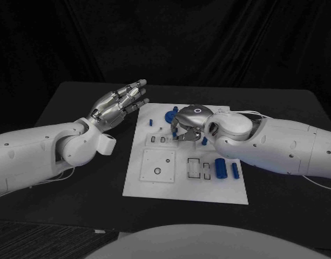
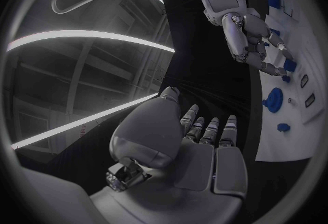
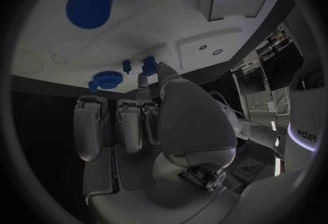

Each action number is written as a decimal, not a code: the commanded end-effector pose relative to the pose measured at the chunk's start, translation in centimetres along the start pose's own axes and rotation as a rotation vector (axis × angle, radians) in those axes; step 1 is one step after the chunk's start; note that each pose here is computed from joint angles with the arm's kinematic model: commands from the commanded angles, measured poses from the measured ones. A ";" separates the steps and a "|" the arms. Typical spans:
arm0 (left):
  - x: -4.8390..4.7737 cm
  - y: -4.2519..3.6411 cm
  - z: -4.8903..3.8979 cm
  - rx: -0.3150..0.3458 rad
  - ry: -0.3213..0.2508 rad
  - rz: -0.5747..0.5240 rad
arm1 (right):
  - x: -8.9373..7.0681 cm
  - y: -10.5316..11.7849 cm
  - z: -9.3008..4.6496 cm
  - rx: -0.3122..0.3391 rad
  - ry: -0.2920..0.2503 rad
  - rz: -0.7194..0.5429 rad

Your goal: Assemble the parts on the task board

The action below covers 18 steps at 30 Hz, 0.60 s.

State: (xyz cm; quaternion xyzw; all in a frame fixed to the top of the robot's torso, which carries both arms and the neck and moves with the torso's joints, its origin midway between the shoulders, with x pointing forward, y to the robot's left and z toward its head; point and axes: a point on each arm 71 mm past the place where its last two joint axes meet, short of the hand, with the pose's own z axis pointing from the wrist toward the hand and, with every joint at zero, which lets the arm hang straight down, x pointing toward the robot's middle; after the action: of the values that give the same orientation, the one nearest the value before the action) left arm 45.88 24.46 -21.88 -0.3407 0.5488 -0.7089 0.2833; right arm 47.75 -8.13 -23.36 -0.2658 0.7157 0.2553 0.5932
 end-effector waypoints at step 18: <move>0.22 -0.44 0.10 0.073 0.012 -0.011 | 0.8 -0.3 -0.1 0.031 0.059 -0.011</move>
State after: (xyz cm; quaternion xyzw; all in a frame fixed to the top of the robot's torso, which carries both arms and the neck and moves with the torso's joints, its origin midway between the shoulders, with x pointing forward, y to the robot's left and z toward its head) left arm 45.90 24.38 -21.89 -0.3403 0.5489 -0.7092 0.2826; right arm 47.75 -8.31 -23.89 -0.2687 0.7277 0.2458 0.5812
